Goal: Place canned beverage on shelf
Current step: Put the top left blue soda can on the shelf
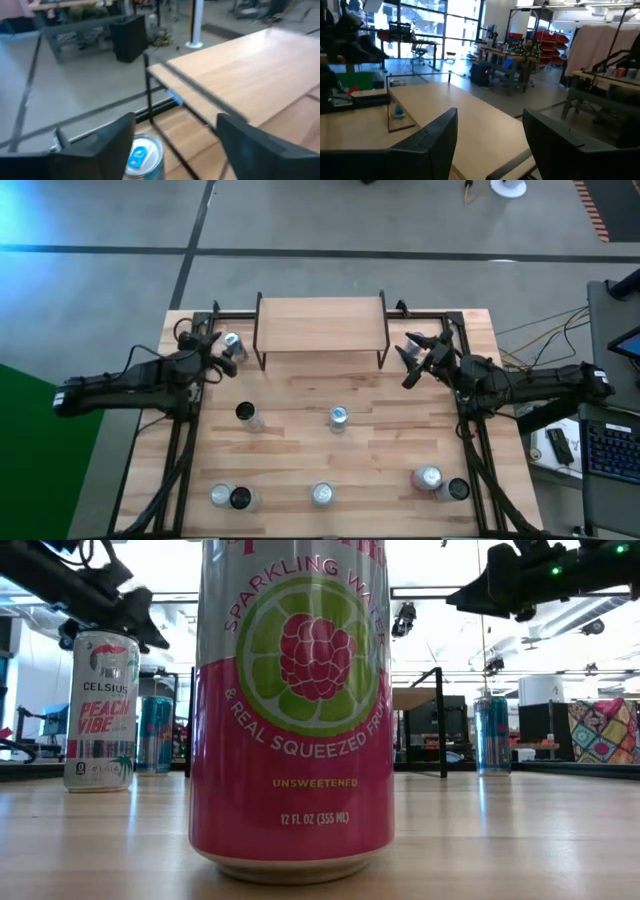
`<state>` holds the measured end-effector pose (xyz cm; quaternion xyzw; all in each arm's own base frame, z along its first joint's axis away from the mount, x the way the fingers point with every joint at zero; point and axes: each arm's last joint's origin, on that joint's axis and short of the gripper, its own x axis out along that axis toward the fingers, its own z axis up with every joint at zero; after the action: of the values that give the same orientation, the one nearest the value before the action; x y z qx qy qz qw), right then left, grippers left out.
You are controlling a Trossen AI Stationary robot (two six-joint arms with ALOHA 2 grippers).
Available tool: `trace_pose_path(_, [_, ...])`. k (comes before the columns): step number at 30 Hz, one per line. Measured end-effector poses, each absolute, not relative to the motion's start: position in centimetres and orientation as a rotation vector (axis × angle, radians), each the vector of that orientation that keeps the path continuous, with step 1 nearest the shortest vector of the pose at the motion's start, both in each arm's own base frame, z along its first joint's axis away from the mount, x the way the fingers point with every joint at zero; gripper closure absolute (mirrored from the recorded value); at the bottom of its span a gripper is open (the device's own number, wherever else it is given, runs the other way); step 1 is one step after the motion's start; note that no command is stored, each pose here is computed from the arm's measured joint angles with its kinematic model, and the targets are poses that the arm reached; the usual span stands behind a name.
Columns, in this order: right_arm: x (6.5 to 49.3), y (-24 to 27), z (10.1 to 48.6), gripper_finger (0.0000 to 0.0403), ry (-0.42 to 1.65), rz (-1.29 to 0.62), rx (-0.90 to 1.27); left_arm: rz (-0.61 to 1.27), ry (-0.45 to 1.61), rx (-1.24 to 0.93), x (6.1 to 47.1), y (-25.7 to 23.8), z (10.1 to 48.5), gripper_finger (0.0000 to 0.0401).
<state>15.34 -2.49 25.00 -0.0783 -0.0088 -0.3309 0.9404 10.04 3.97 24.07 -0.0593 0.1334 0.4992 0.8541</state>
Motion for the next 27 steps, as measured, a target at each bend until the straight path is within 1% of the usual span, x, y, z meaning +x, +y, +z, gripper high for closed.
trace_pose_path(3, [15.6, -2.5, 25.6, 0.0188, -0.014, -0.68, -0.195, 1.115, 0.326, -0.138, 10.4, 4.7, 23.2, 0.0071])
trace_pose_path(5, [15.9, -2.5, 25.8, 0.0188, -0.003, -0.68, -0.215, 1.148, 0.365, -0.144, 10.6, 5.3, 22.5, 0.0046])
trace_pose_path(9, [16.3, -2.6, 26.2, 0.0188, 0.009, -0.68, -0.239, 1.192, 0.409, -0.164, 10.9, 6.1, 21.5, 0.0019])
trace_pose_path(15, [16.5, -3.2, 26.4, 0.0188, -0.006, -0.724, -0.186, 1.2, 0.465, -0.175, 11.4, 6.6, 19.9, 0.0015])
trace_pose_path(19, [16.4, -3.7, 26.6, 0.0188, -0.048, -0.753, -0.091, 1.183, 0.499, -0.182, 11.6, 7.0, 19.2, 0.0015])
trace_pose_path(22, [16.6, -3.7, 26.3, 0.0188, -0.042, -0.749, -0.043, 1.195, 0.512, -0.179, 11.5, 7.2, 18.8, 0.0015])
trace_pose_path(25, [17.0, -3.7, 25.6, 0.0188, -0.006, -0.746, -0.007, 1.216, 0.523, -0.182, 11.3, 7.4, 18.0, 0.0023])
trace_pose_path(27, [17.4, -3.8, 25.2, 0.0188, 0.009, -0.745, 0.015, 1.228, 0.524, -0.177, 11.1, 7.6, 17.4, 0.0035])
